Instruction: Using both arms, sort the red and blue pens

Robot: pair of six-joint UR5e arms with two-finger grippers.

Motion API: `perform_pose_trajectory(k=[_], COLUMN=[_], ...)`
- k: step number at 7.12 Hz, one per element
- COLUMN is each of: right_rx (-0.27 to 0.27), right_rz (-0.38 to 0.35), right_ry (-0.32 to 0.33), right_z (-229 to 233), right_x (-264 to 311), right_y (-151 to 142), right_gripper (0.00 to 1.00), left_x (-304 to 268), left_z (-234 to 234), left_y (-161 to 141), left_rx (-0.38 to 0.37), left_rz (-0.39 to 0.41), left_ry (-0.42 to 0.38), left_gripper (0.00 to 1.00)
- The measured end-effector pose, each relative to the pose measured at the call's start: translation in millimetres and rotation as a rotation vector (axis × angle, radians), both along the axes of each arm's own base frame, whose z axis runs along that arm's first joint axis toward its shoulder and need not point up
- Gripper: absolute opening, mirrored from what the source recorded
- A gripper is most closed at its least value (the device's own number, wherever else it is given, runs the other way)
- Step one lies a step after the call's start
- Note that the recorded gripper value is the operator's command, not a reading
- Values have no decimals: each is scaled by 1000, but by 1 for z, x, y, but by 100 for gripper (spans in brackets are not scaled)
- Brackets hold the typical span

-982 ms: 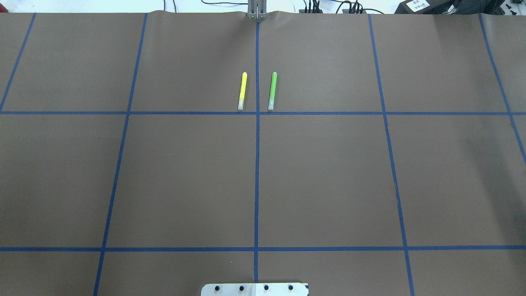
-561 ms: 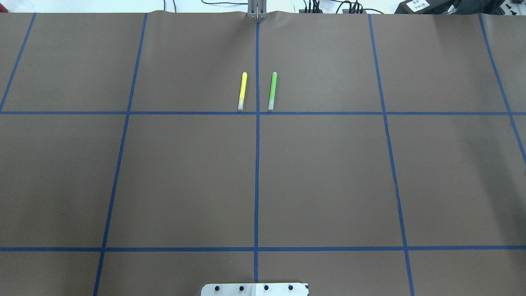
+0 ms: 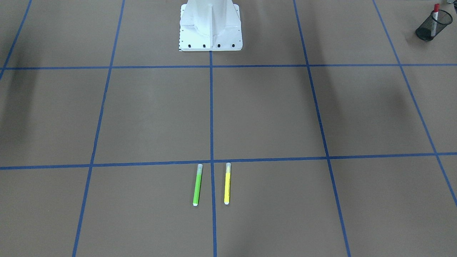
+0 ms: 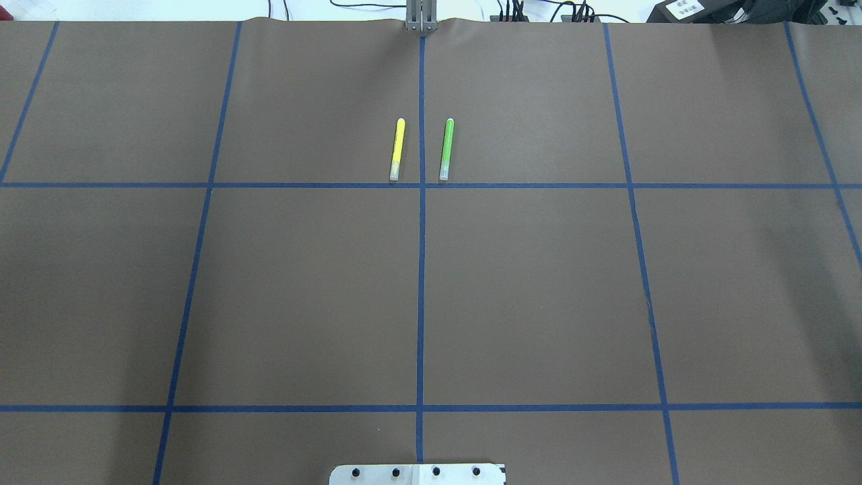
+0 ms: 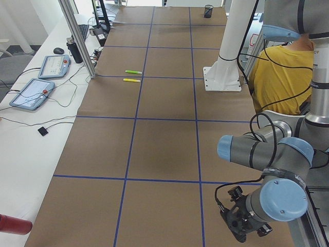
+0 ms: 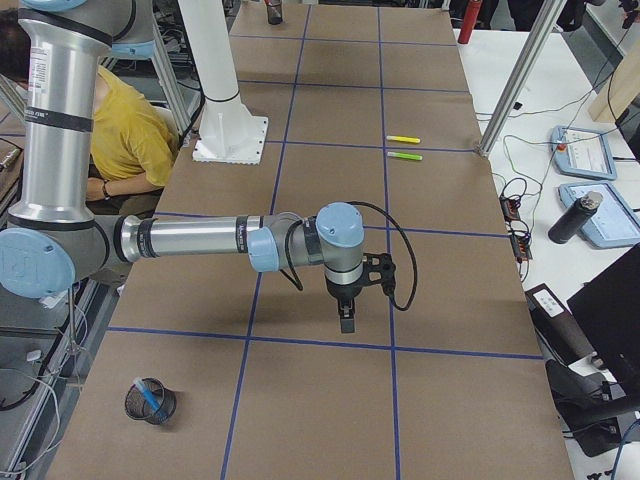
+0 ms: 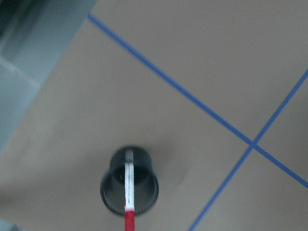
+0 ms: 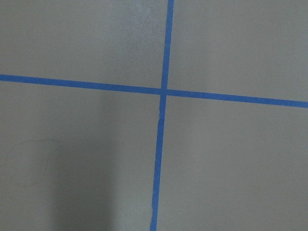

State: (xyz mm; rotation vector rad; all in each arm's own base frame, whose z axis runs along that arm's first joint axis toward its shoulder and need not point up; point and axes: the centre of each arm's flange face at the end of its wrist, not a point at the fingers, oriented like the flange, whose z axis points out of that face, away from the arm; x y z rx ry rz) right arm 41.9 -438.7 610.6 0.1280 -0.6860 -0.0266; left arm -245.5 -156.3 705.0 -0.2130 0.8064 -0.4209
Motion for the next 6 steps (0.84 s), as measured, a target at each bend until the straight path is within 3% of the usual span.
perform_pose_trajectory(k=[2,4,6], right_rx=[-4,-11,-18], right_rz=[0,1,0], right_ry=[0,-2,-4], right_z=[2,4,7], right_x=[0,0,0], right_y=[1,1,4], right_gripper=[100,100,100], left_x=[15,48,90], left_z=[-15,-32,-50], left_y=[-59,-111,-160], left_rx=[201,384,531], left_rz=[98,176,317], left_ry=[-70,-34,-39], left_gripper=[100,100,100])
